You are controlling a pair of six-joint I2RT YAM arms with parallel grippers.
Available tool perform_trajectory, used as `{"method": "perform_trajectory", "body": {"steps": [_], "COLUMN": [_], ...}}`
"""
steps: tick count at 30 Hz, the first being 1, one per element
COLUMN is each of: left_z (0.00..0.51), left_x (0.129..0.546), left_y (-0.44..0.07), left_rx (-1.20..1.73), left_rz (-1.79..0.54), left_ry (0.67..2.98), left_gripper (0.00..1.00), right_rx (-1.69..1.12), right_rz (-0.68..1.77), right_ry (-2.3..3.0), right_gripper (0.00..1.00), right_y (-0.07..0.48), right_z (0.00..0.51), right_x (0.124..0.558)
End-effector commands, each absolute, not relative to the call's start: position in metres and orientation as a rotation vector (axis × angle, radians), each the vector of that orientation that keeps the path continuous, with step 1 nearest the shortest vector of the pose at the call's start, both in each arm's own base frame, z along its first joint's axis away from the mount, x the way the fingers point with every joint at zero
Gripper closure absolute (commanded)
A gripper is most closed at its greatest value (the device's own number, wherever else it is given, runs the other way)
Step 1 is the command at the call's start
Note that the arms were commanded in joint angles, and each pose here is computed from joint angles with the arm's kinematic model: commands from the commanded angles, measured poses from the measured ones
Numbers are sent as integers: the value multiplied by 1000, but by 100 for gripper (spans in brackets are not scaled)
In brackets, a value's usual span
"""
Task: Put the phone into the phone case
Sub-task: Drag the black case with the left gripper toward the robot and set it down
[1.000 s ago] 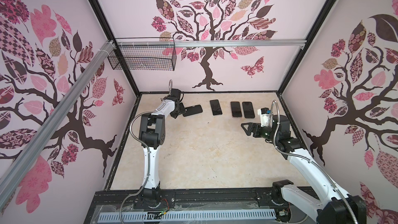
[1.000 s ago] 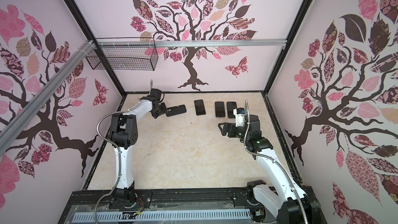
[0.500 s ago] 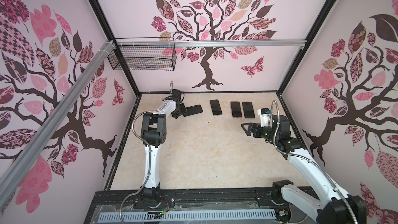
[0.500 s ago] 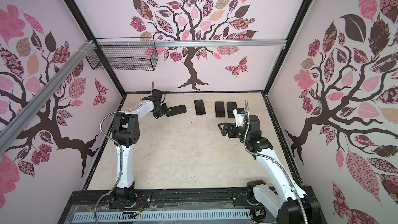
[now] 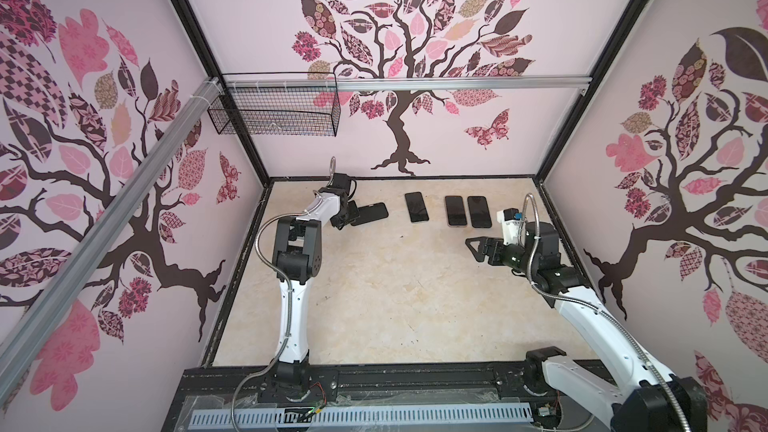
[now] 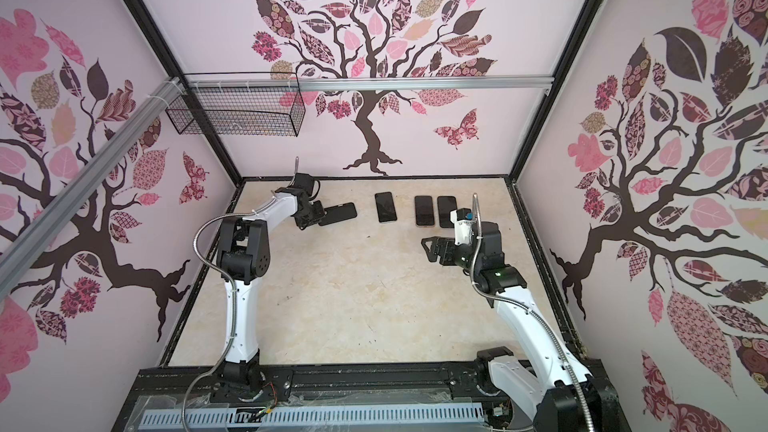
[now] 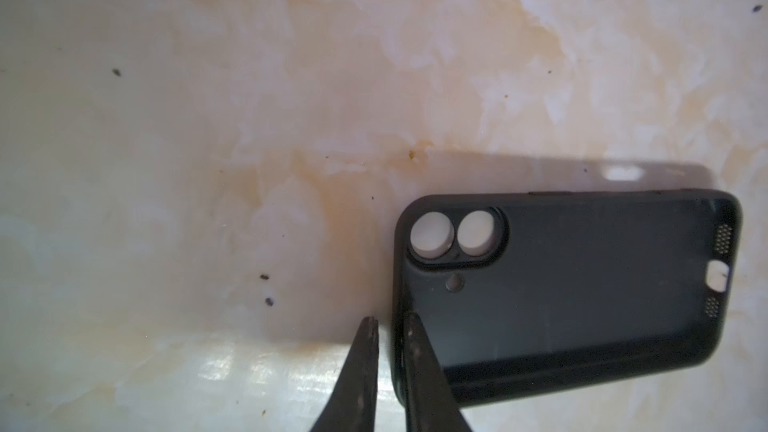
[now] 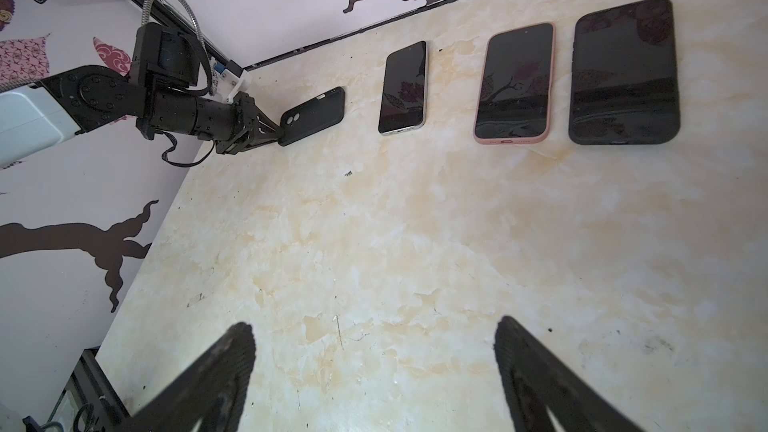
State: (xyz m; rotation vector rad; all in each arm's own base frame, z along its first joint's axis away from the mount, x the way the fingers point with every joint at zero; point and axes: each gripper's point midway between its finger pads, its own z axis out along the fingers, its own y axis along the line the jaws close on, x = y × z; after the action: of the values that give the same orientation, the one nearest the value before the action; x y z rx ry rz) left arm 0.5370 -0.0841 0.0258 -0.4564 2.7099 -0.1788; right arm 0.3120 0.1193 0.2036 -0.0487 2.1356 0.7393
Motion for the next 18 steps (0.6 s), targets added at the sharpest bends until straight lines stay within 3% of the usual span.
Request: {"method": "perform_trajectory", "body": {"steps": [1, 4, 18], "left_z": [21, 26, 76], "left_x": [525, 519, 459], "left_y": [-80, -78, -91], "left_rx": [-426, -419, -314], "left_rz": [-125, -123, -148], "left_ry": [2751, 2746, 2713], "left_gripper": [91, 100, 100], "right_rx": [-44, -44, -21], "right_rz": [739, 741, 741], "right_ry": [2131, 2135, 2178], "right_gripper": [8, 8, 9], "right_y": [119, 119, 119], "right_z": [205, 205, 201], "right_x": [310, 309, 309]}}
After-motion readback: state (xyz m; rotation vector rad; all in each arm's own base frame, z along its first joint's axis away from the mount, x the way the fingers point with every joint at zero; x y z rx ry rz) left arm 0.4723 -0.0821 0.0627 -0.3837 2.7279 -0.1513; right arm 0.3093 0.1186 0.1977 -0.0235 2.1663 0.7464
